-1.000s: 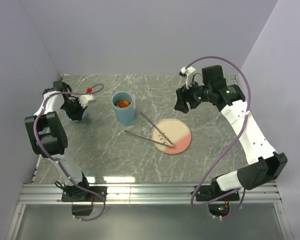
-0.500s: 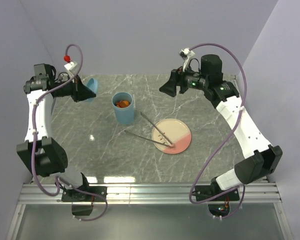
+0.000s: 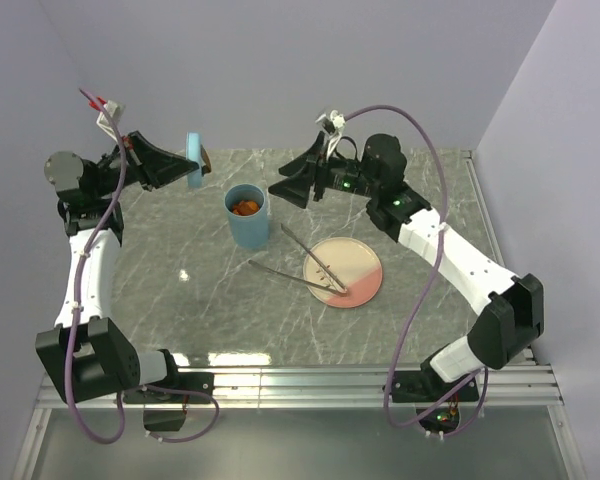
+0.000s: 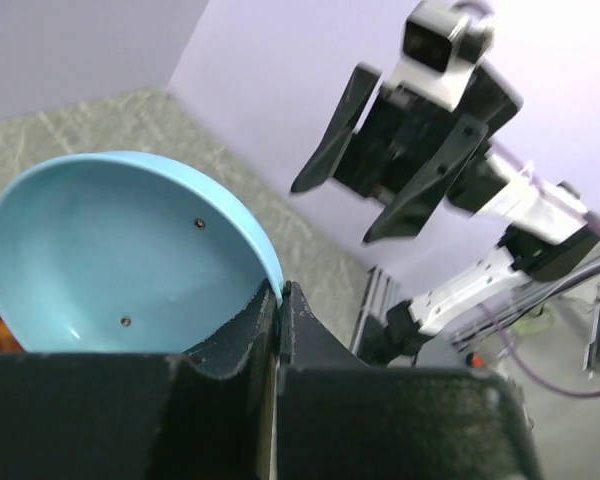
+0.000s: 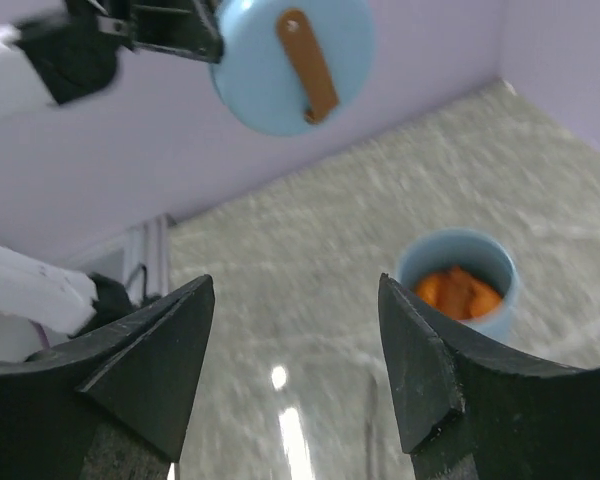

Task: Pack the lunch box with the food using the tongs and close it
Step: Pass the lid of the lunch box from the left arm to the right

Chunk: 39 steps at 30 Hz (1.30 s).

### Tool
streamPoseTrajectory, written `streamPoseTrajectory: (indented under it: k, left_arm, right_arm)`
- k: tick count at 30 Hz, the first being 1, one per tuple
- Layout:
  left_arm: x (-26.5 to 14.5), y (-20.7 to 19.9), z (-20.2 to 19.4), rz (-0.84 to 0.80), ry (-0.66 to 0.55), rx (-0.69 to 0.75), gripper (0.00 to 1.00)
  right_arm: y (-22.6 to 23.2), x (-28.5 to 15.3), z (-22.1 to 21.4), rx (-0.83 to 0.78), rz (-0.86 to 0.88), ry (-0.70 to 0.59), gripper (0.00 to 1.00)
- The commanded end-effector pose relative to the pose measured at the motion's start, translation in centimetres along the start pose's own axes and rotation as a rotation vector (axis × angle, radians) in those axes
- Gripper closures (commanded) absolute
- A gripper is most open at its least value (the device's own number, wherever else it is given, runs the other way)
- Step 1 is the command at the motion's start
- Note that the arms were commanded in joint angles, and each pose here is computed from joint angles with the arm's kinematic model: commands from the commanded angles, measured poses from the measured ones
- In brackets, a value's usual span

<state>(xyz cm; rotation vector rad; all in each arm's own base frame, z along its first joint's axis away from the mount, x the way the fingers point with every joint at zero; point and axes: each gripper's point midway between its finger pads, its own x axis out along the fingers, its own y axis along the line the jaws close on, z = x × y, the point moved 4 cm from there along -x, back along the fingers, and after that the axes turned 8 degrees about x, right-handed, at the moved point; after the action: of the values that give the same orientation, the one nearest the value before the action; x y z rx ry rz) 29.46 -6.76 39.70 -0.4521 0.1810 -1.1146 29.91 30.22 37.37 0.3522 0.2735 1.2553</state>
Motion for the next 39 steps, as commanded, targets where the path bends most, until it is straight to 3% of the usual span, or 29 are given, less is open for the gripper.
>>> streamPoseTrajectory:
  k: [1, 7, 13, 21, 24, 39]
  left_arm:
    - [0.5, -4.8, 3.8, -0.065, -0.114, 0.048, 1.00]
    - [2.1, -7.6, 5.1, -0.119, -0.122, 0.057, 1.00]
    - [3.1, -11.1, 5.8, -0.225, -0.077, 0.143, 1.00]
    - [3.4, -12.9, 5.0, -0.290, -0.032, 0.175, 1.00]
    - [3.6, -13.1, 4.9, -0.307, -0.020, 0.173, 1.00]
    - [4.0, -13.7, 4.9, -0.341, 0.001, 0.183, 1.00]
  right_arm:
    - [3.5, 1.5, 3.5, -0.070, 0.198, -0.216, 0.27]
    - [3.9, 3.9, 6.8, -0.035, 0.335, -0.371, 0.33]
    - [4.9, 5.4, 7.1, -0.046, 0.461, -0.443, 0.34]
    - [8.1, 3.5, 7.5, -0.393, 0.447, -0.573, 0.35]
    - [8.5, 3.7, 7.1, -0.453, 0.450, -0.569, 0.36]
    - [6.9, 5.2, 5.9, -0.413, 0.413, -0.546, 0.40]
